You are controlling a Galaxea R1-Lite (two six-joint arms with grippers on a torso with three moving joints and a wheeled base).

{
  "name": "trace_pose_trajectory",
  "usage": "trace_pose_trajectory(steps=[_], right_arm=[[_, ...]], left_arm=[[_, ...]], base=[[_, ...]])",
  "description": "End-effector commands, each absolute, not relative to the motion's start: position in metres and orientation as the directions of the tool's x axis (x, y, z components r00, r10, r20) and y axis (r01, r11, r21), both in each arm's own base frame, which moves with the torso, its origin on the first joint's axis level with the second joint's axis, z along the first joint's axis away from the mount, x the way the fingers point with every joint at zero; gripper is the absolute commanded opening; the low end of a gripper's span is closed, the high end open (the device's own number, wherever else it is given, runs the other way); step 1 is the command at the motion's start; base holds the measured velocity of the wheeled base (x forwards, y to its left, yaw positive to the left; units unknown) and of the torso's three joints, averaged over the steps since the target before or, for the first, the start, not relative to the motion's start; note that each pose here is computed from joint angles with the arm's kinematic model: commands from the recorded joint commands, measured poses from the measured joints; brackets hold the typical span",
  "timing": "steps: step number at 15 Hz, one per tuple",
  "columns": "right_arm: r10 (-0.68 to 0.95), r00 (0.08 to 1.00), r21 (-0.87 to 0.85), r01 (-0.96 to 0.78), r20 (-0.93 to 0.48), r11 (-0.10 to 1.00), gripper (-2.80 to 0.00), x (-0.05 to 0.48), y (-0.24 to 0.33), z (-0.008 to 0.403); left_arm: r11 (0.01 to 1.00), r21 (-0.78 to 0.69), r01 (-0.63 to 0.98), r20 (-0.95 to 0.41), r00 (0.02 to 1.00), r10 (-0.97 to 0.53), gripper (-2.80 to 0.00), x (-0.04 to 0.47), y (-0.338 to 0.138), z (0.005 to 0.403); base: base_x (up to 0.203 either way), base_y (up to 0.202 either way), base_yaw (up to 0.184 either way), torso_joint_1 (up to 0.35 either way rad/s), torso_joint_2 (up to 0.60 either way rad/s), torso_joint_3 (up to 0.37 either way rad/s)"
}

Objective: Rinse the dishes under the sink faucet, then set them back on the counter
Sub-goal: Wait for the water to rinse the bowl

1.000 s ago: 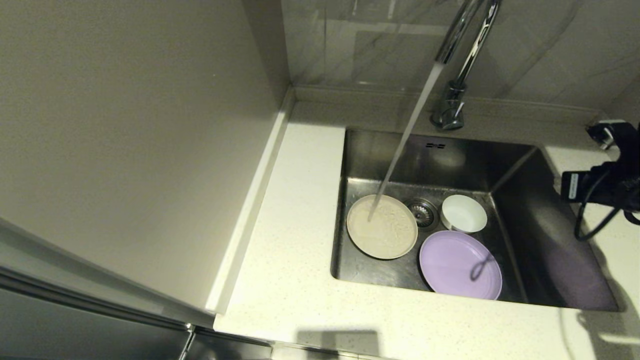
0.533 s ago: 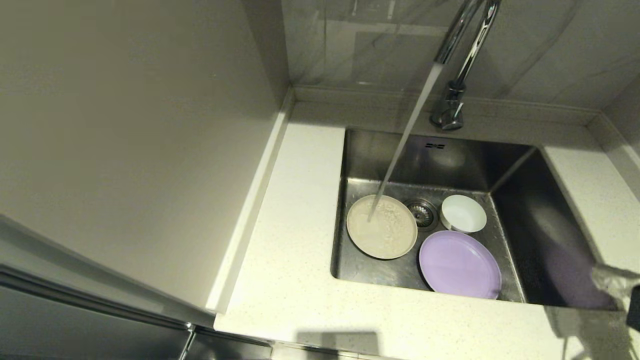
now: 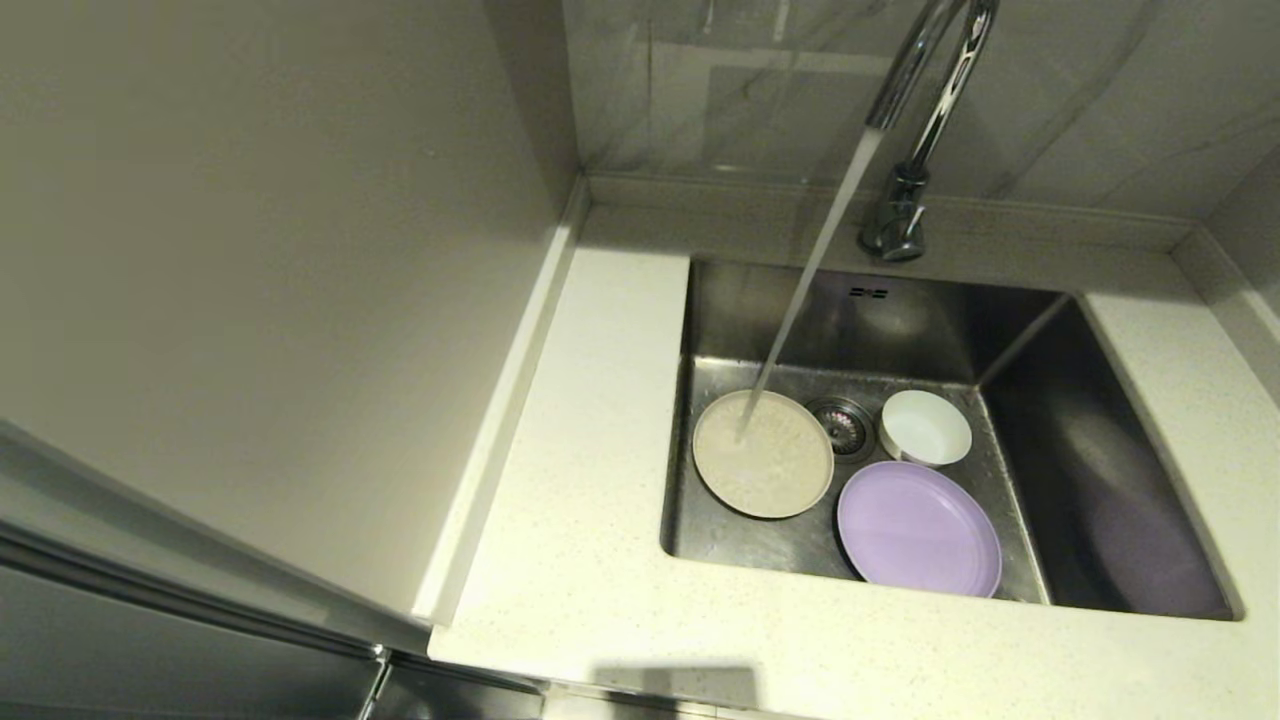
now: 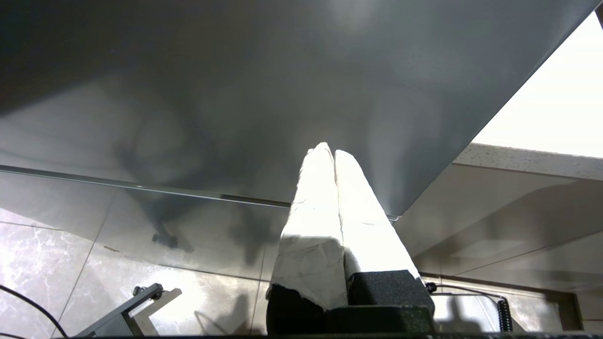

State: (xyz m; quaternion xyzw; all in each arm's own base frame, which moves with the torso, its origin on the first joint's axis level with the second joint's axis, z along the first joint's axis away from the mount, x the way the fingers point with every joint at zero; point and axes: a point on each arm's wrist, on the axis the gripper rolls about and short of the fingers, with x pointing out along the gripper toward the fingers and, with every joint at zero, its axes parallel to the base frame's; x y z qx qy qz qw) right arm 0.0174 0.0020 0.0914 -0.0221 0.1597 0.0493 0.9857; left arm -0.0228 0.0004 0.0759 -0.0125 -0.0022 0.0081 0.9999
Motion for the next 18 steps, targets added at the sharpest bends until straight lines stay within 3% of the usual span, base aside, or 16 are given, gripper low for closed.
trace_pose_trajectory(steps=[1, 9, 18], right_arm=[[0.032, 0.968, -0.054, -0.047, -0.248, 0.997, -2.8, 0.005, 0.0, 0.086], [0.014, 1.0, -0.031, -0.014, -0.002, 0.999, -2.8, -0.023, 0.0, 0.076], [0.005, 1.0, 0.002, -0.005, 0.002, 1.0, -2.8, -0.023, 0.0, 0.076]], left_arm=[[1.0, -0.026, -0.017, 0.008, 1.0, 0.017, -2.8, -0.023, 0.0, 0.076], [1.0, -0.026, -0.017, 0.008, 1.0, 0.017, -2.8, -0.023, 0.0, 0.076], [1.0, -0.026, -0.017, 0.008, 1.0, 0.017, -2.8, -0.023, 0.0, 0.076]], base=[[0.0, 0.0, 0.0, 0.0, 0.0, 0.0], [0.0, 0.0, 0.0, 0.0, 0.0, 0.0], [0.0, 0.0, 0.0, 0.0, 0.0, 0.0]])
